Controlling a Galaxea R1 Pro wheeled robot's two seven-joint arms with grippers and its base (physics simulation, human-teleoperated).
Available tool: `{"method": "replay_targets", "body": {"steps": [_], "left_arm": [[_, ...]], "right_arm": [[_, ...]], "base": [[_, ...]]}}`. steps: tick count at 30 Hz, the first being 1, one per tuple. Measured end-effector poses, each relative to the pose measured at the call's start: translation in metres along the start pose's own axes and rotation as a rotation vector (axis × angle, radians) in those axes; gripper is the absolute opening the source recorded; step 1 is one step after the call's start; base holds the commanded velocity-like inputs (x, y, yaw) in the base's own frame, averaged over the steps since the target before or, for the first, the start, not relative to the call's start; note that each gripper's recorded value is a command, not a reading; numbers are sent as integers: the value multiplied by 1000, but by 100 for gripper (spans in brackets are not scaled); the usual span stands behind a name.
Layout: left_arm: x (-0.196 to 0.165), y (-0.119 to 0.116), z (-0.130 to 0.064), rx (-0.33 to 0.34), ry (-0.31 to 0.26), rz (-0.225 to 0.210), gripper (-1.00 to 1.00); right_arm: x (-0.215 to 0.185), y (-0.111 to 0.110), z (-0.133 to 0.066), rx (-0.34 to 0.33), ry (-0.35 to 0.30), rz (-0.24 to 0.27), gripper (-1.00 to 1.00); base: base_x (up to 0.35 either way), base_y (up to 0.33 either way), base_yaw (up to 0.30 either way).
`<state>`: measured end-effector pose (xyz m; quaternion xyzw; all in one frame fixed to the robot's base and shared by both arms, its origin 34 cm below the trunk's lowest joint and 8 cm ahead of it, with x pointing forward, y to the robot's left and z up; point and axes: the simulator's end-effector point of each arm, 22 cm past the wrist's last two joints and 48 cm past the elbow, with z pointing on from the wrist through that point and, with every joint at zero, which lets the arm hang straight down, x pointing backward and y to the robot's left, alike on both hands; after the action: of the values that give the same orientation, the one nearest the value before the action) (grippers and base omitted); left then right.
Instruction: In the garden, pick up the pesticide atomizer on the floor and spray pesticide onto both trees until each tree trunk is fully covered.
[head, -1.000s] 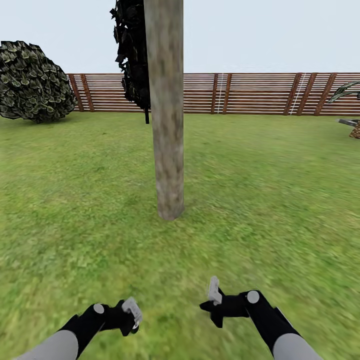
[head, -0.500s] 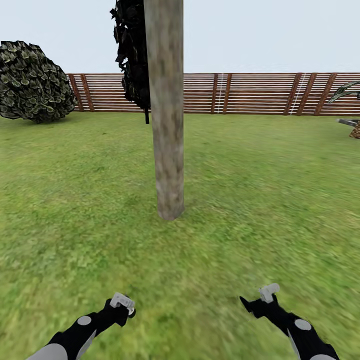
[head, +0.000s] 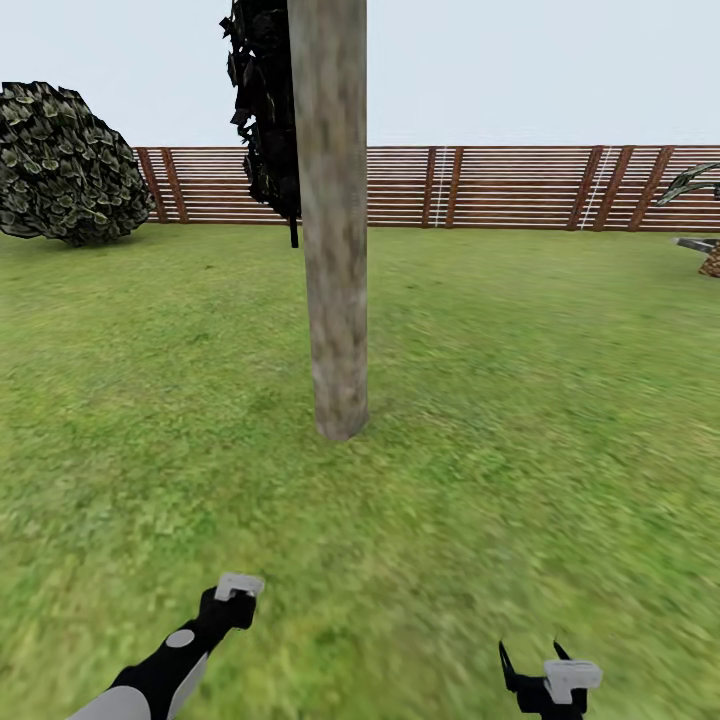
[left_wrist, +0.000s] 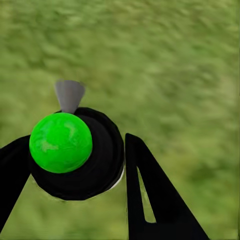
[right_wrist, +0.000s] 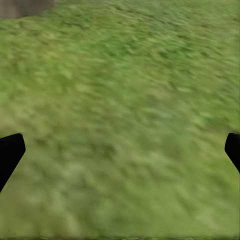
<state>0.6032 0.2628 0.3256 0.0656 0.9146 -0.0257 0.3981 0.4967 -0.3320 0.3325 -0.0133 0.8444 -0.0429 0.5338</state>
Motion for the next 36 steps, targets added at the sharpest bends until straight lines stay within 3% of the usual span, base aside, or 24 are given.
{"method": "replay_targets", "body": {"steps": [13,18,28,36], "left_arm": [[-17,-11,3,4,-47,-22,-100],[-49,-3,5,-17,-109,-34,-100],[-49,-8,5,-11,-113,-40,-100],[-50,-13,5,-6,-117,-44,-100]], "right_arm": [[2,3,-2,-3,-1,6,100],[2,5,-2,-7,-1,7,100],[2,1,-2,-1,0,4,100],[2,1,-2,-1,0,4,100]], "base": [[70,0,0],[326,0,0],[300,-108,-4],[300,-106,-235]]}}
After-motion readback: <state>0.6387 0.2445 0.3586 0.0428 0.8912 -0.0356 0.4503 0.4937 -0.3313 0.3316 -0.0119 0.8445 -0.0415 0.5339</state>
